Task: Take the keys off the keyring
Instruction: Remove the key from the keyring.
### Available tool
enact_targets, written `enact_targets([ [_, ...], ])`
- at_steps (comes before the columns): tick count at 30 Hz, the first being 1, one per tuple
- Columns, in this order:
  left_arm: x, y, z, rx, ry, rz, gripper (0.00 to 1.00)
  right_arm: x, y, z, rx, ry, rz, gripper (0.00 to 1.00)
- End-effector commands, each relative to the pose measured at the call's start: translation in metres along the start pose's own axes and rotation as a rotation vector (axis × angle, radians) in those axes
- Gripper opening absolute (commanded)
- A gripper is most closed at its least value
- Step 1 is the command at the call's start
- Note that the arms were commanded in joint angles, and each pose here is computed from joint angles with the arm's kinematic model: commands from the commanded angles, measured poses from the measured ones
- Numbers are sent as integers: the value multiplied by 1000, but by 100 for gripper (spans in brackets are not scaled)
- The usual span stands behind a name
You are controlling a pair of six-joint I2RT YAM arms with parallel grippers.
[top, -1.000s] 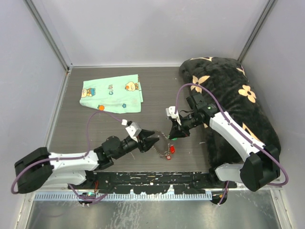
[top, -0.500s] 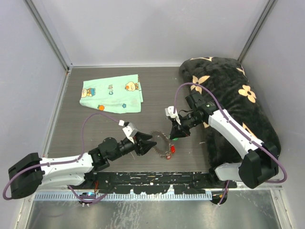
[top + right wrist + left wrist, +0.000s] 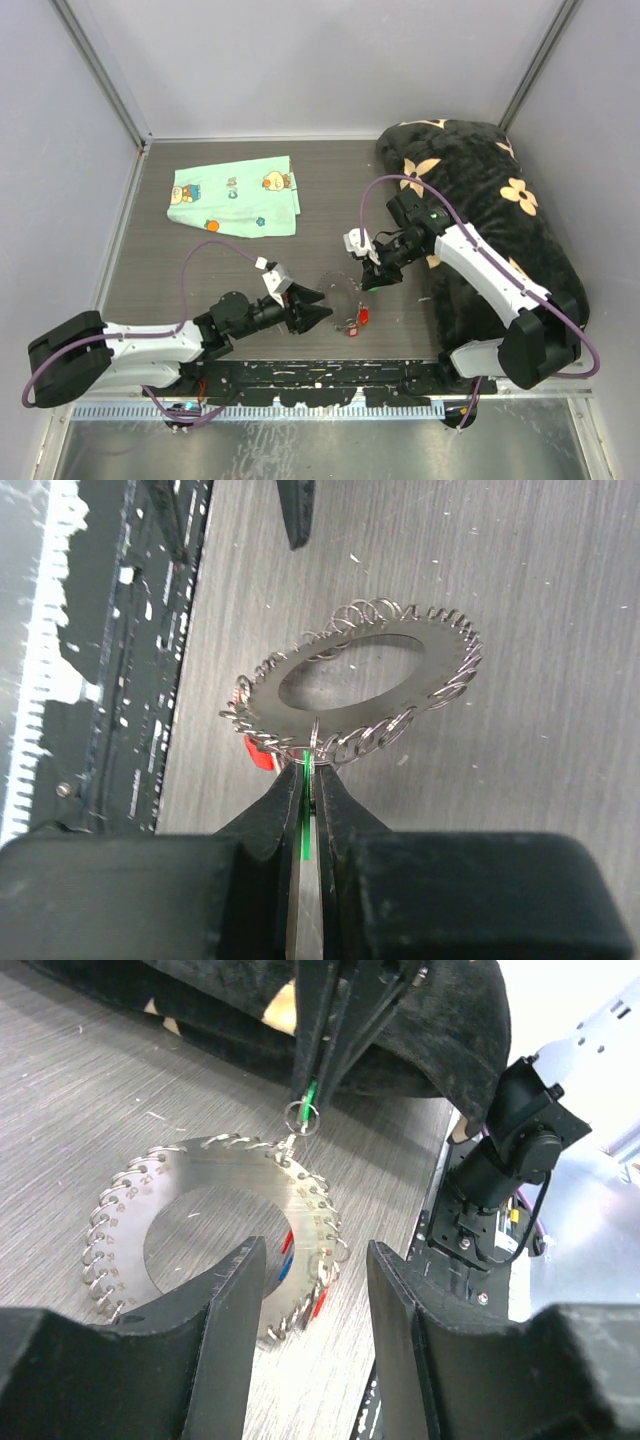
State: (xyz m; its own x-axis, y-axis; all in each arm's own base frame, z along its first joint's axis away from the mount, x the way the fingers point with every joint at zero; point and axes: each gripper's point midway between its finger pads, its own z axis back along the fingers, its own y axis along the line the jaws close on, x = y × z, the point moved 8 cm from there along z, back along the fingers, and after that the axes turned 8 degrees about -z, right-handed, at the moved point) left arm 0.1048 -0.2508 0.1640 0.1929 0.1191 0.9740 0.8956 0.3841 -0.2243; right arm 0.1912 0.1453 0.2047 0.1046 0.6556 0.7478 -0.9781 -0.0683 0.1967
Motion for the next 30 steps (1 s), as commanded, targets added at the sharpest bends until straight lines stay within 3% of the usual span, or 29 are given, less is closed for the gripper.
enact_targets([
  [1, 20, -3, 1, -69, -74, -166, 48, 25, -13, 18, -75, 35, 227, 1],
  [6, 33, 1, 2, -53, -125, -316, 49, 42, -28, 27, -82, 72, 387, 1],
  [12, 40, -1, 1, -94, -125, -391, 47, 58, -34, 33, -38, 102, 554, 1],
  [30, 39, -5, -24, -97, -175, -228, 38, 66, -18, 27, 15, 74, 615, 1],
])
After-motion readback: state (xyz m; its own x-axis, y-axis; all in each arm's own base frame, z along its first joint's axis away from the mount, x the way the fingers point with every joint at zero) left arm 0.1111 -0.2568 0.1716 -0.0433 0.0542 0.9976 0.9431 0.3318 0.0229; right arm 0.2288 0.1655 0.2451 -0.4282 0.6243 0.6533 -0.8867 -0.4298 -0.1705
